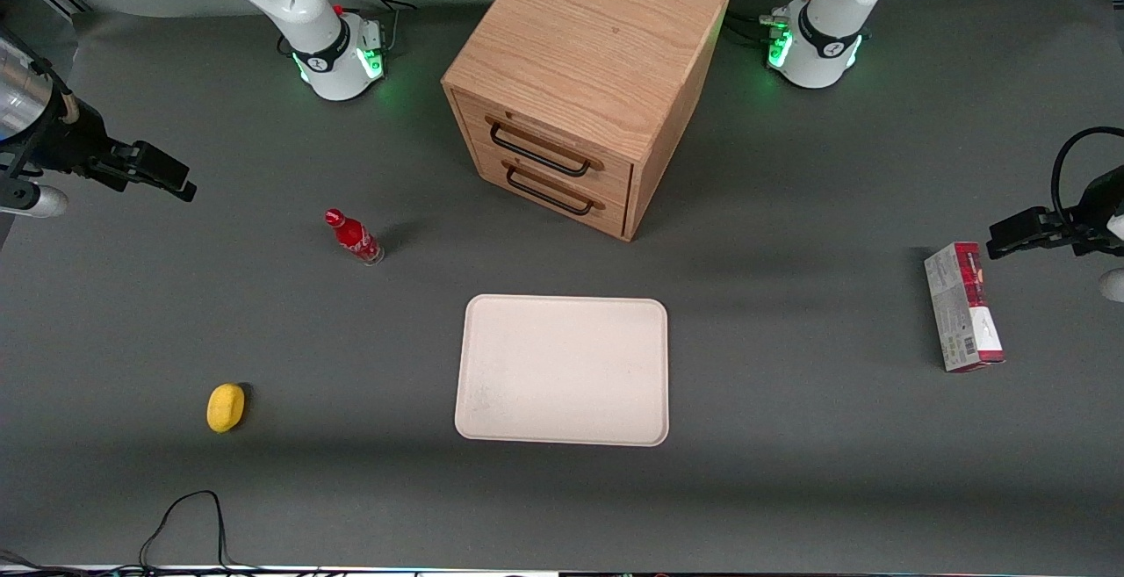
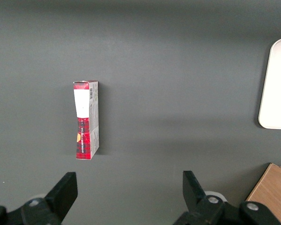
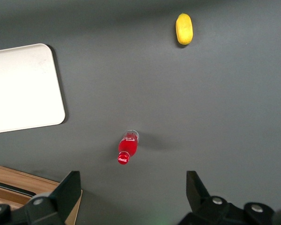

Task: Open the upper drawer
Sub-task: 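Move the right gripper toward the upper drawer's black handle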

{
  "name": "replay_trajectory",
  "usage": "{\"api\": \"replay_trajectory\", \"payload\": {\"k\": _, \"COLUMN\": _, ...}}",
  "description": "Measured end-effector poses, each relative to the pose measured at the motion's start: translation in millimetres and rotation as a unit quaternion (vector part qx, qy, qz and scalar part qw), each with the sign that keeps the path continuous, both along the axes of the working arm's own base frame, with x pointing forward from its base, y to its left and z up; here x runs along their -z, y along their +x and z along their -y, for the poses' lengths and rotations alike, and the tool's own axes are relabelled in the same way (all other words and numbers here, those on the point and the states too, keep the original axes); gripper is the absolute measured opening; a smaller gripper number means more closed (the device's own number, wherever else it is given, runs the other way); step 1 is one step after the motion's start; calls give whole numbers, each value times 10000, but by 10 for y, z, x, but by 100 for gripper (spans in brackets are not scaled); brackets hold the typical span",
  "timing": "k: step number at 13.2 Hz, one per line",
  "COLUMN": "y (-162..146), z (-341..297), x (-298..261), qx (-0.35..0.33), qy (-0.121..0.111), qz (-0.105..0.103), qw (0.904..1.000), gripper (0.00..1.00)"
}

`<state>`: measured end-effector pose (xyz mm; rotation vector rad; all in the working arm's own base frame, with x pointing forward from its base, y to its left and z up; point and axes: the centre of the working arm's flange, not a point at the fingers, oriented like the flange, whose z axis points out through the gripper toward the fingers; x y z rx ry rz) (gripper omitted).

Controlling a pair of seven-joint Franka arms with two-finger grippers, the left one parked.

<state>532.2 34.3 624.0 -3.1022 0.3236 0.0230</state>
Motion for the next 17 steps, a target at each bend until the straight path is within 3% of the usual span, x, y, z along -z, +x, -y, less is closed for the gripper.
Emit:
{"api": "replay_trajectory", "payload": {"k": 5, "y": 6, "z": -73, "x": 26, "qx": -67, "qy": -2, "qz": -27, "qw": 10000, "gripper": 100}}
{"api": "replay_trajectory", "payload": {"k": 8, "y": 29, "z": -424, "x": 64, "qx": -381, "qy": 29, "qz": -55, "qw": 9993, "gripper": 100}}
{"api": "replay_trajectory", "payload": {"k": 11, "y": 0, "z": -1061, "x": 158, "qx": -926, "qy": 315, "qz": -185, "qw": 9950, "gripper": 100}}
{"api": "replay_trajectory", "payload": {"k": 14, "y": -156, "z": -1989, "x": 238, "qx": -1809, "qy": 479, "qz": -294, "qw": 9819, "gripper": 100}}
{"api": "replay_trajectory", "payload": {"k": 17, "y": -337, "z": -2765, "x": 341, "qx": -2758, "qy": 743, "qz": -438, "qw": 9573, "gripper": 100}}
